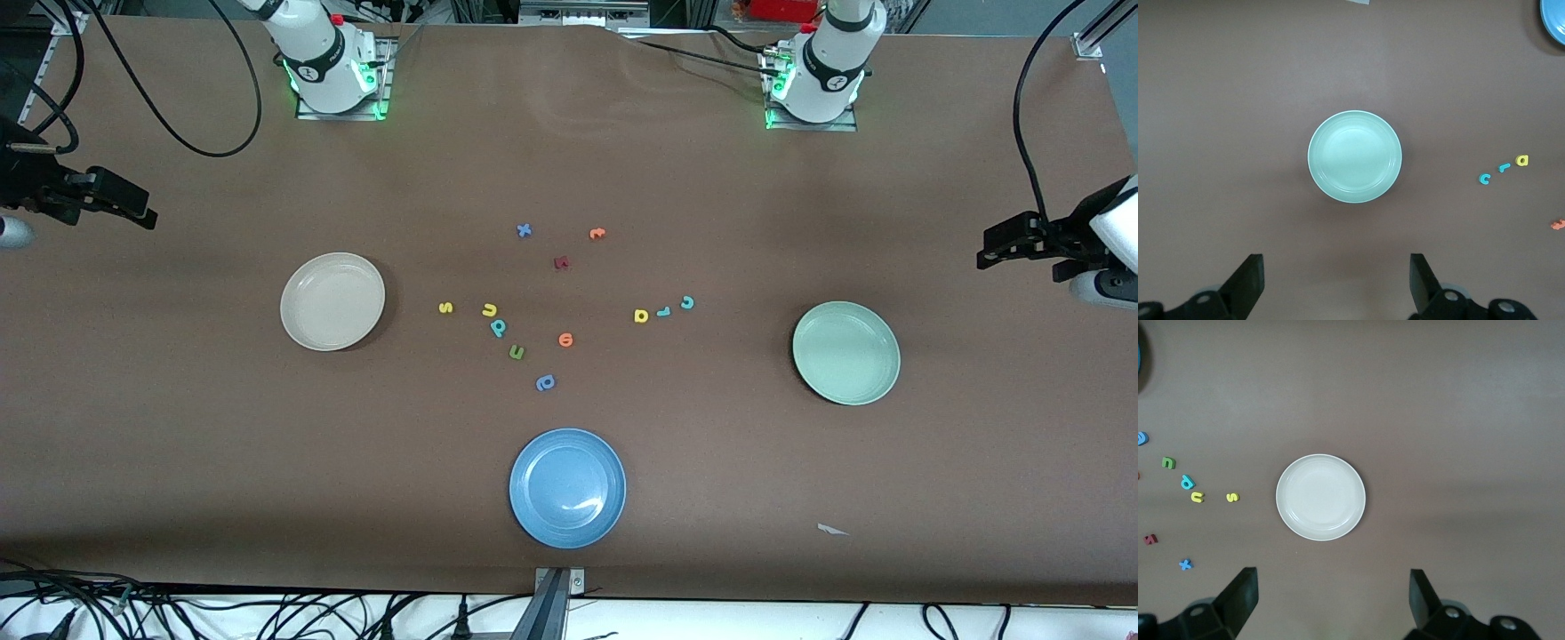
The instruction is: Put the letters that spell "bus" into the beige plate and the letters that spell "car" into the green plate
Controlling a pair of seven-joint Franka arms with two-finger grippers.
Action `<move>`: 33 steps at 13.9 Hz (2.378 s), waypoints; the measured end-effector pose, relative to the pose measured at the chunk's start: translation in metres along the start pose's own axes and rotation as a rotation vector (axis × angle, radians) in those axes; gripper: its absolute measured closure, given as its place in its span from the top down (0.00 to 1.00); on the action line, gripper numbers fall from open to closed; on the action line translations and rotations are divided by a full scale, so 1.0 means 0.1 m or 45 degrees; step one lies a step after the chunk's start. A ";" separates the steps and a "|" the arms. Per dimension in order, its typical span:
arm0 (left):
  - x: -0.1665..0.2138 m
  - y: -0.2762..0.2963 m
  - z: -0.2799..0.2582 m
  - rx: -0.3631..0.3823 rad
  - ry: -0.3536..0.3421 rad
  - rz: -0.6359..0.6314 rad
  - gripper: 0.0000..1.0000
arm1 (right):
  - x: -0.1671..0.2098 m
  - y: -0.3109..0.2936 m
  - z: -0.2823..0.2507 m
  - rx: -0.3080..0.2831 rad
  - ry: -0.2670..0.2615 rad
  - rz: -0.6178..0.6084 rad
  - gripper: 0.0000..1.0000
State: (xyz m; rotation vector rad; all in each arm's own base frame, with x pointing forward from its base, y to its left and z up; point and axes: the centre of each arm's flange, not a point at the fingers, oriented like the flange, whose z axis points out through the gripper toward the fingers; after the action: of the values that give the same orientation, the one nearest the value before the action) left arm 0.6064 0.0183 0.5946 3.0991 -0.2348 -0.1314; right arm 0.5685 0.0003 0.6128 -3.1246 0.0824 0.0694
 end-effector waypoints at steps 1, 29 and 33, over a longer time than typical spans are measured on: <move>-0.01 0.01 -0.02 0.001 0.001 0.003 0.96 | 0.00 0.00 0.00 0.000 0.000 -0.001 1.00; -0.09 0.03 0.14 -0.022 -0.121 0.020 1.00 | -0.12 -0.36 -0.05 -0.005 -0.036 -0.053 1.00; -0.11 0.09 0.15 -0.026 -0.152 0.029 1.00 | -0.12 -0.36 -0.06 -0.005 -0.035 -0.053 1.00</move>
State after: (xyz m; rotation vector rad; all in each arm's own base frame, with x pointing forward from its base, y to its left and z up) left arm 0.5925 0.0109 0.5812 3.0704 -0.2707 -0.3166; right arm 0.5583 0.0370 0.6195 -3.1265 0.0167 0.1127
